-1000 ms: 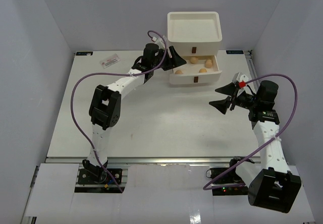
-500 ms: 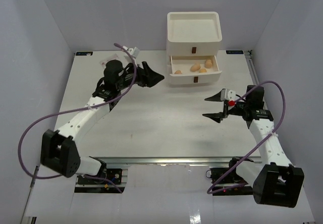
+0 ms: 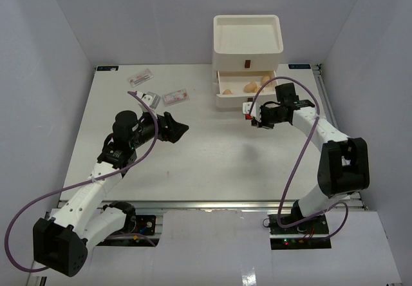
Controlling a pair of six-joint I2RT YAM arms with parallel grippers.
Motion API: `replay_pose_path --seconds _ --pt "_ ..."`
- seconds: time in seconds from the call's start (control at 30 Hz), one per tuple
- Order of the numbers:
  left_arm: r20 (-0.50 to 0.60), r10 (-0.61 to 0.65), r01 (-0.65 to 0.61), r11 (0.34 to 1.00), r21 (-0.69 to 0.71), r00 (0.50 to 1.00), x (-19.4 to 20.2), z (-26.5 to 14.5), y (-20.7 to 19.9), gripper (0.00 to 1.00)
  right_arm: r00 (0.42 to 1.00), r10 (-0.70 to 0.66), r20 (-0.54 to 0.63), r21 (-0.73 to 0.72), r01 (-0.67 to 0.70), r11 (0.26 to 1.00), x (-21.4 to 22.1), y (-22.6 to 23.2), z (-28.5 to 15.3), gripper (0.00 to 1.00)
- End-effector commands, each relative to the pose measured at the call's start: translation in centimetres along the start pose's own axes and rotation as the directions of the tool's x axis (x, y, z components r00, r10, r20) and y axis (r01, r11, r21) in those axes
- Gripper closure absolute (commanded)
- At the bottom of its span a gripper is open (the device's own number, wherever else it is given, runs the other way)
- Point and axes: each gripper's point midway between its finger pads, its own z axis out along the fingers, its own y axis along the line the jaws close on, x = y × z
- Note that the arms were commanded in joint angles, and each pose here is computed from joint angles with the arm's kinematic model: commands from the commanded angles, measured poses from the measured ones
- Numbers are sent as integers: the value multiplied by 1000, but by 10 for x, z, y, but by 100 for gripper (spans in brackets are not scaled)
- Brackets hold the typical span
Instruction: Organize the makeup
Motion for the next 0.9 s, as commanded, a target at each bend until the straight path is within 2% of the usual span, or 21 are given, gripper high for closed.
replay_pose_path --seconds 0.0,0.07,0.2,0.3,0.43,0.6,0.87 --pt "40 43 -40 998 -55 998 -13 -9 7 6 983 -72 -168 13 75 997 26 -14 15 75" --pt "47 46 -43 997 -62 998 -15 -11 7 6 977 -85 -193 11 88 996 30 -13 26 75" --pt "63 54 -49 996 -79 997 -18 -14 9 6 951 -99 -293 125 141 982 51 -27 48 72" --pt "62 55 -49 995 -91 997 -18 -14 12 5 932 -88 -353 275 193 942 57 -58 51 71" --pt "56 51 -45 994 -100 997 -16 -13 14 5 921 -79 -380 346 221 912 62 -83 54 69" --pt "47 44 -39 993 -110 998 -13 -11 18 5 922 -85 -378 419 252 872 43 -127 45 68" --pt "41 36 -31 992 -121 999 -11 -10 21 5 939 -95 -332 435 242 867 18 -165 46 67"
